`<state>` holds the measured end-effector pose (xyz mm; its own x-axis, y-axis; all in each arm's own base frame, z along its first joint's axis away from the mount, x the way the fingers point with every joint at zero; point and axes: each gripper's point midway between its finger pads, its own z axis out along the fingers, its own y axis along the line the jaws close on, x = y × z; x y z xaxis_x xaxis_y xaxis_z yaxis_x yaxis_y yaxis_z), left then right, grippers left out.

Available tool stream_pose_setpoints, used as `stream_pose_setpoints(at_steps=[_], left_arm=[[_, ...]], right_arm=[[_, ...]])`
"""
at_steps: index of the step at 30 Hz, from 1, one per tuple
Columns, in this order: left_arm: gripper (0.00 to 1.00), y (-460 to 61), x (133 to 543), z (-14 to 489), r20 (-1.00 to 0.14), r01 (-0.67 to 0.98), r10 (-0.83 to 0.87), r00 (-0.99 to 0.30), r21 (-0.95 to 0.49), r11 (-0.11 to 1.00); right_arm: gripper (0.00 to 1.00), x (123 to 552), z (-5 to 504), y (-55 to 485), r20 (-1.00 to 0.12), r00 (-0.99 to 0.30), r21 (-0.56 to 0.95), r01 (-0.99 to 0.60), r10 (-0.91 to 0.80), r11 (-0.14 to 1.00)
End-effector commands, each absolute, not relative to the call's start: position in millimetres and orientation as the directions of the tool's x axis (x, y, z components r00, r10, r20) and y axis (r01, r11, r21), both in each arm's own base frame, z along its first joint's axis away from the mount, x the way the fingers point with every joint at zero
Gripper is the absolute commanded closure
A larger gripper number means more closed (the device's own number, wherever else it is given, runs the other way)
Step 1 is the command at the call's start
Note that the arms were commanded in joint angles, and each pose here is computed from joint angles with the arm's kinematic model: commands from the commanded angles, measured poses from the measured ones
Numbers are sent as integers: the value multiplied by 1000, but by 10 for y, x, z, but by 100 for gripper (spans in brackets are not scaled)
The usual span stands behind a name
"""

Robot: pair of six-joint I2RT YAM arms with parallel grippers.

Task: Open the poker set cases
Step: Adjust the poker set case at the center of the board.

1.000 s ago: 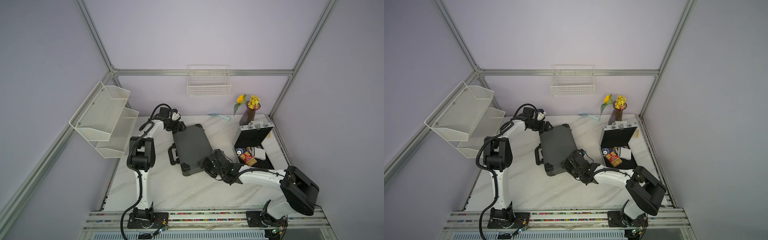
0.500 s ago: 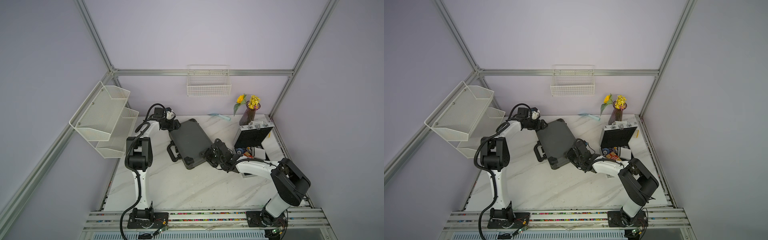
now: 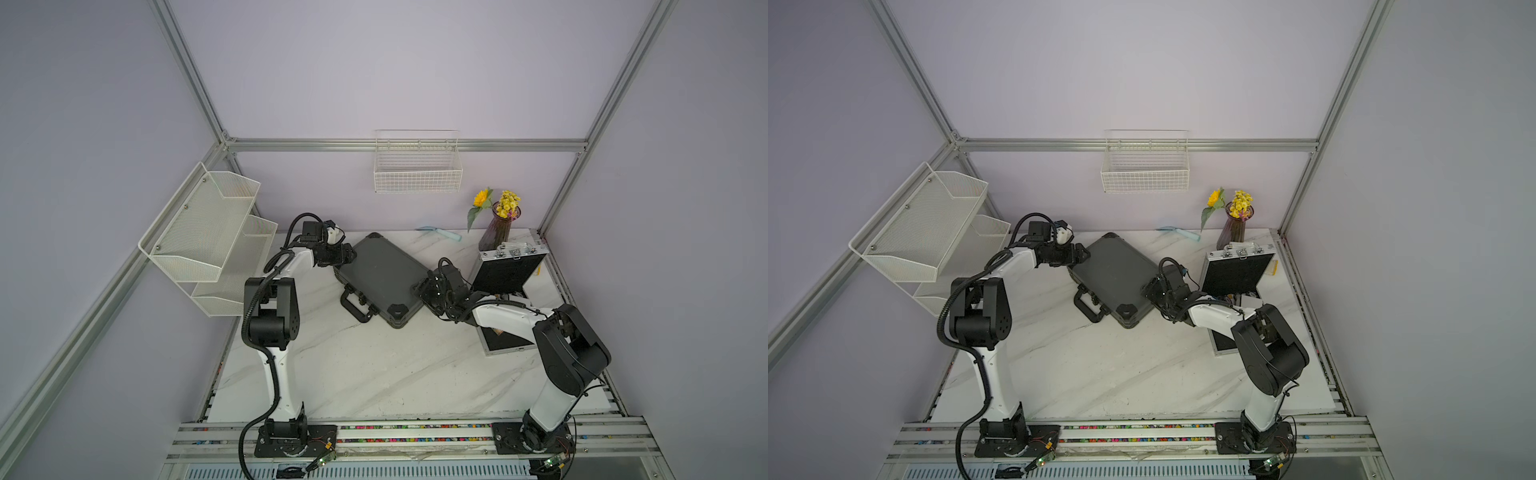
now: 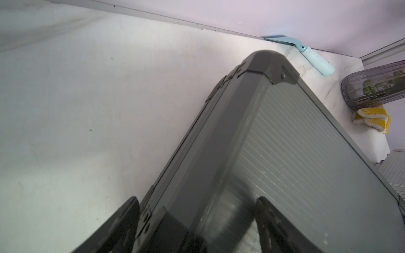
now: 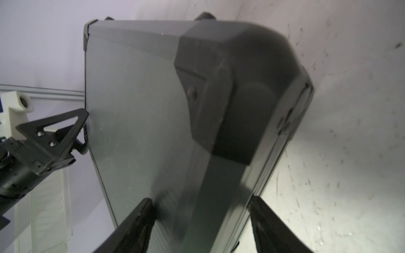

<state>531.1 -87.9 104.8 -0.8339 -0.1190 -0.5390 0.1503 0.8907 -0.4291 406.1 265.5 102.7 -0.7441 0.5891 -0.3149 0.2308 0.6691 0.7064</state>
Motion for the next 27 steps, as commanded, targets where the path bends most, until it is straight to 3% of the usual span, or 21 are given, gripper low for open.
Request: stream_pose_setpoints(at_steps=[1,27], left_arm=[[19,-1417,4111,428,-41,-49,-90,-995,-584,810],[20,-1874,3242,684,-108,-23,-126,-986,-664,747]], right_arm=[[28,4173,1052,2914,-365,-778,716,118,512,688],[29,3895,1023,3069,-311,-876,710,45,370,703]])
